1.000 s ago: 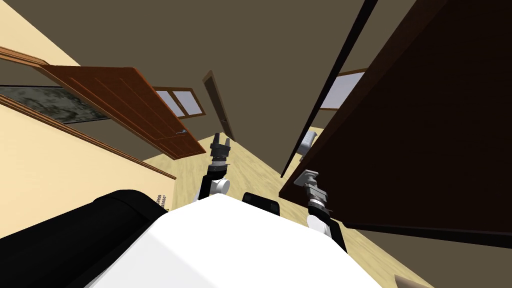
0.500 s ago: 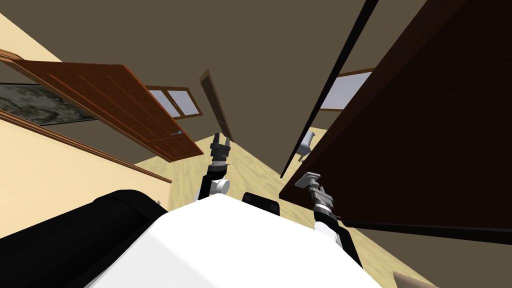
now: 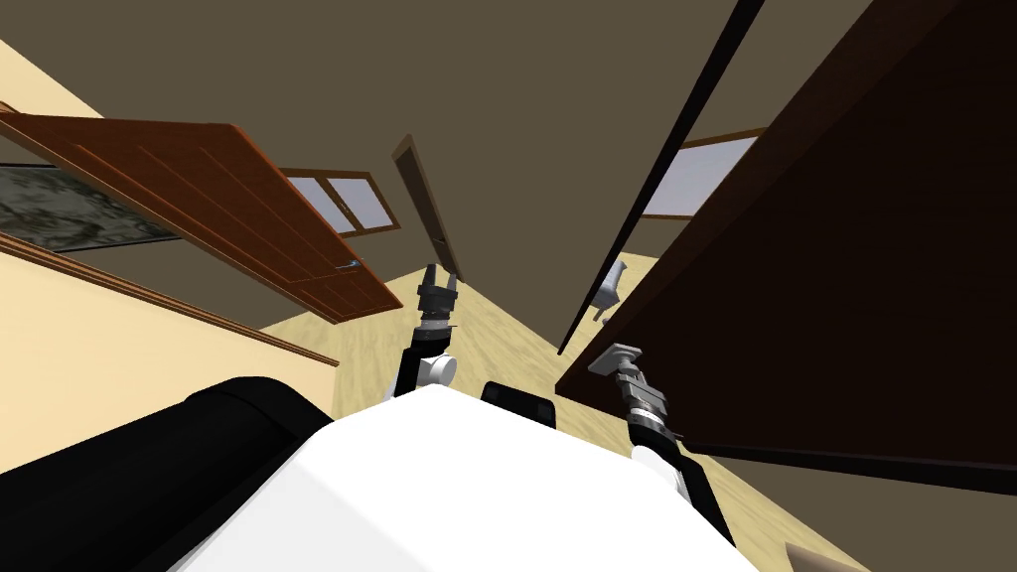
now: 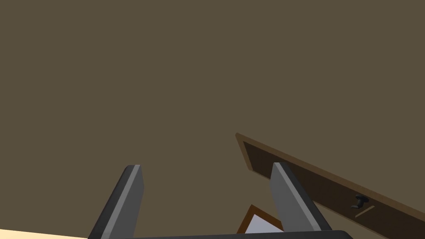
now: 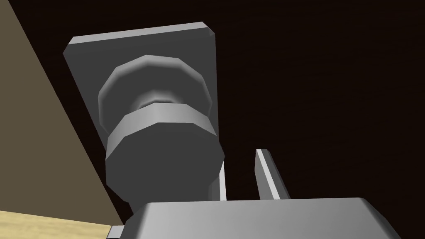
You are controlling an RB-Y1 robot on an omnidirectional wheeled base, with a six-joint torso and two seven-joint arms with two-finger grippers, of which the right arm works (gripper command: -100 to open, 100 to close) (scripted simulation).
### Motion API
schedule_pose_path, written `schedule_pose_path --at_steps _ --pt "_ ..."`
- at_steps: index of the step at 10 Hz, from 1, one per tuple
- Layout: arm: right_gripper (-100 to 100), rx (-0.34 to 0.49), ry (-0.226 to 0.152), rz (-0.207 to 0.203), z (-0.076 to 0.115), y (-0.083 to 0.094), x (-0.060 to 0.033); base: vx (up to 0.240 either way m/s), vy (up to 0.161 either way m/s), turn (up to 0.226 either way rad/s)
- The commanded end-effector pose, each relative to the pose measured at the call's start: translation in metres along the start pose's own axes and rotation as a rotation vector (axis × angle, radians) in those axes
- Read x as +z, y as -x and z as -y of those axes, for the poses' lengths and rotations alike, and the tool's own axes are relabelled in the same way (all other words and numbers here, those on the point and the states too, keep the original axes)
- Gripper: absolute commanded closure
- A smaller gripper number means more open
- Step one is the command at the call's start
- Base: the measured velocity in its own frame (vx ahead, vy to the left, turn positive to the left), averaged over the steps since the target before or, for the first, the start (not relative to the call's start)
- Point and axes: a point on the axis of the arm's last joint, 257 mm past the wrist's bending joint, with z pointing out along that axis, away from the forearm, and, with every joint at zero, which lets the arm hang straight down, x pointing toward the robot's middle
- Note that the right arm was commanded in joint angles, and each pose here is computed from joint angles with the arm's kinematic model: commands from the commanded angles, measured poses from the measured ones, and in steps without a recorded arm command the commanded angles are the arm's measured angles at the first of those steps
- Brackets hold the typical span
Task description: Pull the door open
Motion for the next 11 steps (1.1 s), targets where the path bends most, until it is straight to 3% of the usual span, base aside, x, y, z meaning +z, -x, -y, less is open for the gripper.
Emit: schedule_pose_path --at_steps 1,2,3,4,9,10,11 --pt "-100 0.015 -0.021 -0.022 0.01 -0.013 0.0037 0.016 0.008 -0.022" --pt "-100 0.015 -0.021 -0.022 0.01 -0.013 0.0037 0.019 0.017 -0.013" --pt "-100 0.003 -0.003 0.005 0.0 0.0 -0.0006 0.014 -0.018 -0.037" --pt "100 0.003 -0.003 0.005 0.0 0.0 -0.0006 0.007 -0.022 0.015" --pt "100 0.003 -0.003 0.005 0.0 0.0 -0.0006 -0.001 0.0 -0.003" --pt "-100 0.0 -0.005 0.002 0.002 0.002 0.0011 -0.125 -0.044 0.112" --pt "-100 0.001 -0.012 -0.004 0.007 0.001 0.0027 -0.226 -0.061 0.138"
